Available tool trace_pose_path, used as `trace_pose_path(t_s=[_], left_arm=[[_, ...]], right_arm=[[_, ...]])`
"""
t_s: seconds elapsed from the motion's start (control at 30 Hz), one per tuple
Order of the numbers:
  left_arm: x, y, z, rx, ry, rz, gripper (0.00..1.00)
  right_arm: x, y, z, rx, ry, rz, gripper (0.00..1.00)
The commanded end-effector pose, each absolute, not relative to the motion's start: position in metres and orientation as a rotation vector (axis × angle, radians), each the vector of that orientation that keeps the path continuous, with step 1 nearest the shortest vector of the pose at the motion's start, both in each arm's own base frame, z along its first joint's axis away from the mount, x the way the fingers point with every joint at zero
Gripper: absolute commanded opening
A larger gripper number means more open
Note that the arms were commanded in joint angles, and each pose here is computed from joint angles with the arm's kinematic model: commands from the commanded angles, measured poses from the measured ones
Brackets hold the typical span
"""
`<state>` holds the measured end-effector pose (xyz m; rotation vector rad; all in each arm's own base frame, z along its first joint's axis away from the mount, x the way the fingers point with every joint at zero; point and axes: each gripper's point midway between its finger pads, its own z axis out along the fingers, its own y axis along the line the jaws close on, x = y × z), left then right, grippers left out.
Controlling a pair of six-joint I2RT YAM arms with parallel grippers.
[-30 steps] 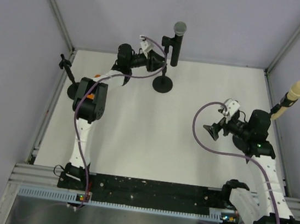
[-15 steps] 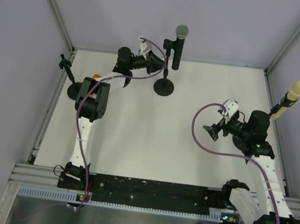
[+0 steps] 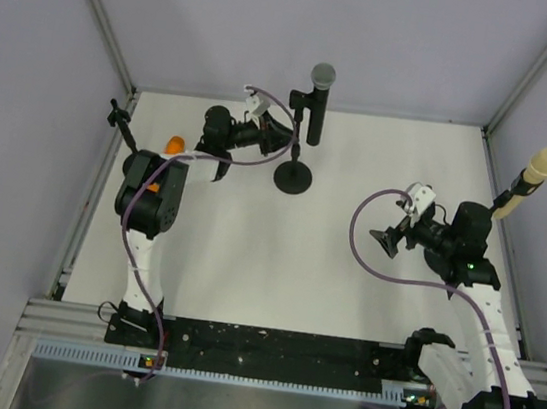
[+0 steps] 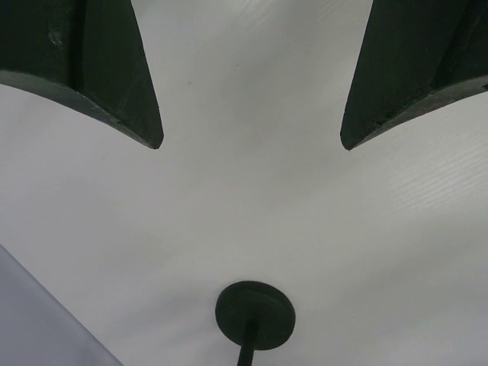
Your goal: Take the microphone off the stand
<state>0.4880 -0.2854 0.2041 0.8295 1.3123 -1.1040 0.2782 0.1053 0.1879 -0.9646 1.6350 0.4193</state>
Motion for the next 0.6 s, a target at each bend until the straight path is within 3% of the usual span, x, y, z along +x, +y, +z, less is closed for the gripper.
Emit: trace_pose_path(t_s=[0.0, 0.33, 0.57], left_arm=[[0.442, -0.289, 0.271, 0.829, 1.199, -1.031, 0.00], [0.318, -0.295, 0.252, 0.840, 1.177, -1.020, 0.00], [0.275, -0.293, 0.244, 0.800, 1.091, -1.040, 0.00]], right_arm=[[0.282, 0.107, 0.192, -0.963, 1.595, 0.423, 0.99], [0.277, 0.106, 0.195, -0.951, 1.581, 0.415, 0.99], [0.268, 0.110, 0.199, -0.954, 1.547, 0.440, 0.99]])
